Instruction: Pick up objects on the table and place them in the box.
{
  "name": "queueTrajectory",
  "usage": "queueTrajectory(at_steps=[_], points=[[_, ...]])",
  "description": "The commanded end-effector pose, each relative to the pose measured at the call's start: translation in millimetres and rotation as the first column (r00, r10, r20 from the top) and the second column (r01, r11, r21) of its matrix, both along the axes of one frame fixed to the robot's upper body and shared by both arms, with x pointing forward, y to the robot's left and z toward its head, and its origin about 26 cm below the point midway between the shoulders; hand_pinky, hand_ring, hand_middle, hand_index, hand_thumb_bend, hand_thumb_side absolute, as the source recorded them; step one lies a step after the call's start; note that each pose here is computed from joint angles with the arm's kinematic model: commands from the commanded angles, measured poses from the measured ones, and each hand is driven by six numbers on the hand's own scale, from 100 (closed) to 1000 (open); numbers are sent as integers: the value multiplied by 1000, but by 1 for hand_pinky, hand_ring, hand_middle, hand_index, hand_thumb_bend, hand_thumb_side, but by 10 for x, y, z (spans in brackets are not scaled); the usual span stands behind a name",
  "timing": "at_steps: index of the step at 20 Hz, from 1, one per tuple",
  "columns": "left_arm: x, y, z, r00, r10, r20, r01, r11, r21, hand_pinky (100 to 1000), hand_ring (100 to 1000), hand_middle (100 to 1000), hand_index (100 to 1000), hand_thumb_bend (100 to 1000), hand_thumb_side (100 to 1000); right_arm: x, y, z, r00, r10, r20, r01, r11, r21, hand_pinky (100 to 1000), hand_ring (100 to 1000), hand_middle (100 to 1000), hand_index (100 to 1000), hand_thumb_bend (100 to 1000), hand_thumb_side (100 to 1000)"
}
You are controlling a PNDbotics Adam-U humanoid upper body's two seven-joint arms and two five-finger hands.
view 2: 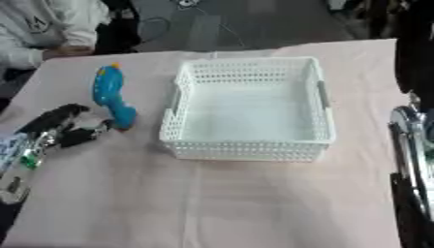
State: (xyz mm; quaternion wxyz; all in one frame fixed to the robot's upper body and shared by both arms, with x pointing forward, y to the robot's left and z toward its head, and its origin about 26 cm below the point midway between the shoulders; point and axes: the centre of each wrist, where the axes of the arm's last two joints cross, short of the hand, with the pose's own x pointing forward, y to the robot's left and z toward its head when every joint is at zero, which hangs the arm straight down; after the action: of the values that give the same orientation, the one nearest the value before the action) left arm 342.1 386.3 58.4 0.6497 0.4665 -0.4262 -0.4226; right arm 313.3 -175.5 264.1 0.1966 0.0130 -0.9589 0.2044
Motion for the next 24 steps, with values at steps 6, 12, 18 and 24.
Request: queueTrajectory(at_steps=[6,12,18,24], points=[[121,2,-87,994,-59,89,65,996,-62,934,986,1000,1000,957,1000,-42,28,84,999,19,29,-19,1000,1,415,178,264,587,100,1000],[178,-2,-151,956,-100,275,124,990,-71,928,968,1000,1000,887,1000,-45,35,84,999,22,28,-22,1000,3,415,177,264,588,100,1000],[265,0,-292,942,-83,326,105,993,-48,931,965,1000,1000,878,1000,-47,45,80,999,30,25,-30,1000,2,415,177,263,588,100,1000],[366,51,-398,945,-67,321,84,996,-39,926,956,1000,1000,812,1000,-48,56,82,999,39,22,-39,999,2,416,178,262,587,100,1000]])
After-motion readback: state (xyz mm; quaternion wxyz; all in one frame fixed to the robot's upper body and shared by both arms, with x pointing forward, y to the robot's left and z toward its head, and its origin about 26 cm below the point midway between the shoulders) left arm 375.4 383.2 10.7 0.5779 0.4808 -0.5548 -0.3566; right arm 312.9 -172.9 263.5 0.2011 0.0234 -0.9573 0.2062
